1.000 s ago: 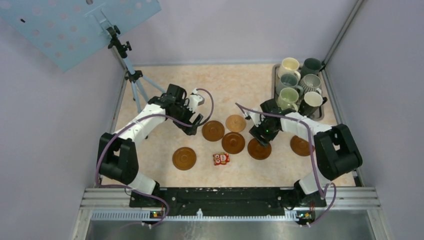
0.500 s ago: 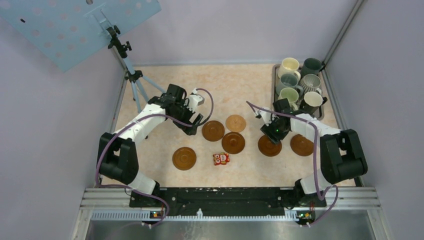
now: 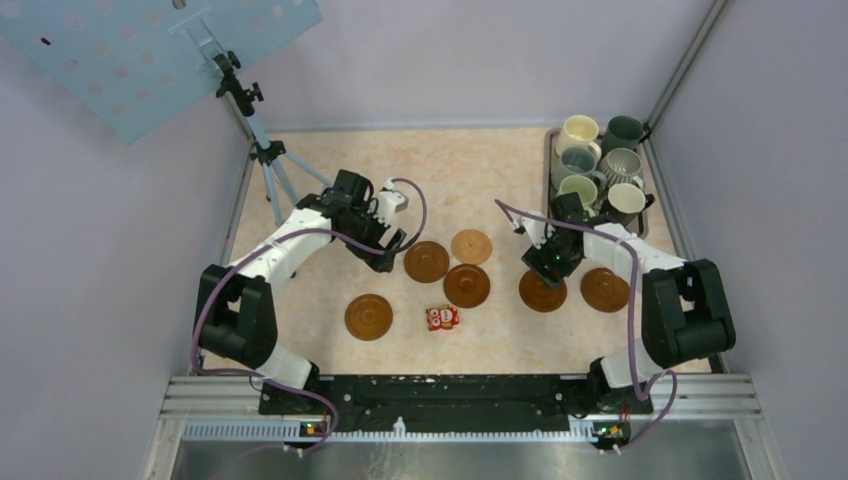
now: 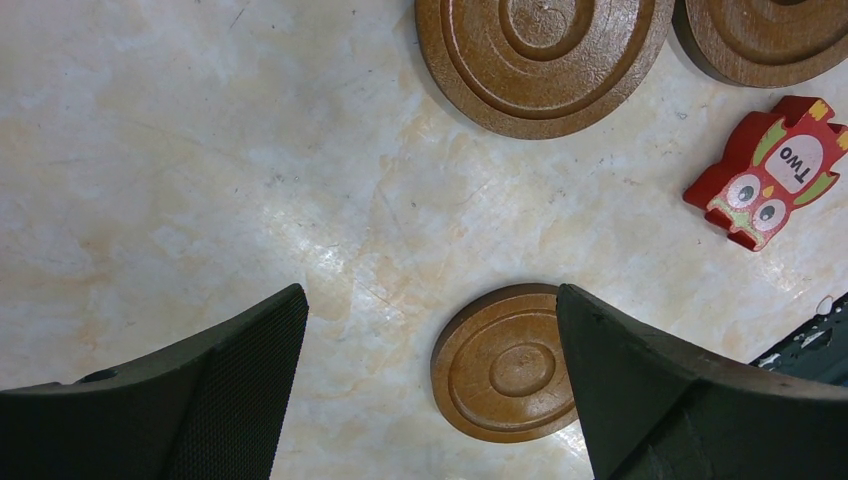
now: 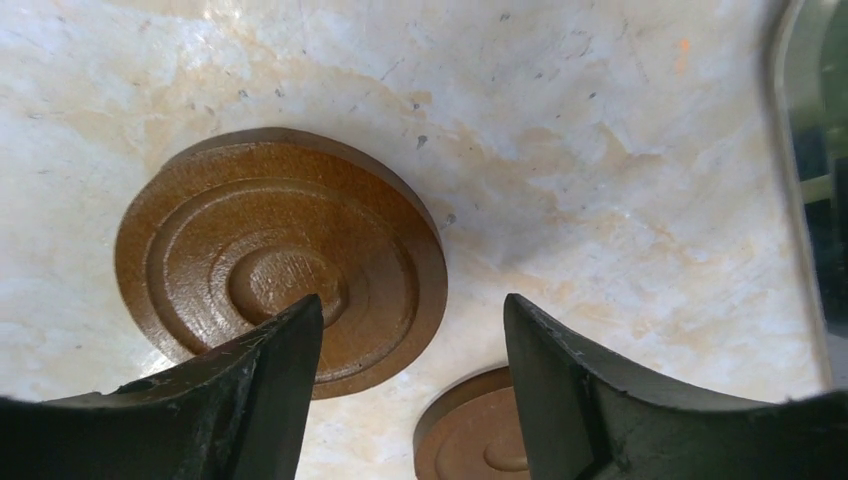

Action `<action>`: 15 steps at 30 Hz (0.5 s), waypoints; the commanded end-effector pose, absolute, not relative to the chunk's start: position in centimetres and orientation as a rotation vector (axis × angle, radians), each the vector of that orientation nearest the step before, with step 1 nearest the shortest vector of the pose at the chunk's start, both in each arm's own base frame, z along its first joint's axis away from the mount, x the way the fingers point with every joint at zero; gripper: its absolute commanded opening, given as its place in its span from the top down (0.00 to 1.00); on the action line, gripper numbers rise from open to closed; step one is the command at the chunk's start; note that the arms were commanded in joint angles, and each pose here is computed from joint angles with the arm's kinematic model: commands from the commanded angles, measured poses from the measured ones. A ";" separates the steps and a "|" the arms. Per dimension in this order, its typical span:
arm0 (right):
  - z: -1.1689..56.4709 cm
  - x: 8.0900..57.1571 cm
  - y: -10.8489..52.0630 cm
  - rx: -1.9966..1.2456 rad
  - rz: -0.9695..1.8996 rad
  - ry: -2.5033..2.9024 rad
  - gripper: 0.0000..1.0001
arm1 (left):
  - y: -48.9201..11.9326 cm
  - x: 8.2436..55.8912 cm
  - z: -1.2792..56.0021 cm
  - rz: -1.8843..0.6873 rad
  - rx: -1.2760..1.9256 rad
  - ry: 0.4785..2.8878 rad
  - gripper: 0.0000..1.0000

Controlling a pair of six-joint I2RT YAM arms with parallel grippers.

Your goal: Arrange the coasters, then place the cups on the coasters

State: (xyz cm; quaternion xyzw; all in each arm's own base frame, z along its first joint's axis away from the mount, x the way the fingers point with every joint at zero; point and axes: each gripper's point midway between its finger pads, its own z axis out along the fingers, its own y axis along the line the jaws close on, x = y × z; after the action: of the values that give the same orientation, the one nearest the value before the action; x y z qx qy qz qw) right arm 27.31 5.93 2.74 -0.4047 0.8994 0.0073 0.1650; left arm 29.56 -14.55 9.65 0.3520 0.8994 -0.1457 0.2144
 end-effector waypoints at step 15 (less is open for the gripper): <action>8.6 30.7 20.8 -1.031 0.459 2.283 0.32 | -13.0 27.7 11.2 -0.414 0.954 2.488 0.01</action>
State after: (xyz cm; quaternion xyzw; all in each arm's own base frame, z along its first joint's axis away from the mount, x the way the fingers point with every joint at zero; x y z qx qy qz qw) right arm 29.99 16.70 8.05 -0.4021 0.8671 0.1322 0.2626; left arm 27.97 -13.45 9.67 0.3405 0.9055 -0.1554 0.2000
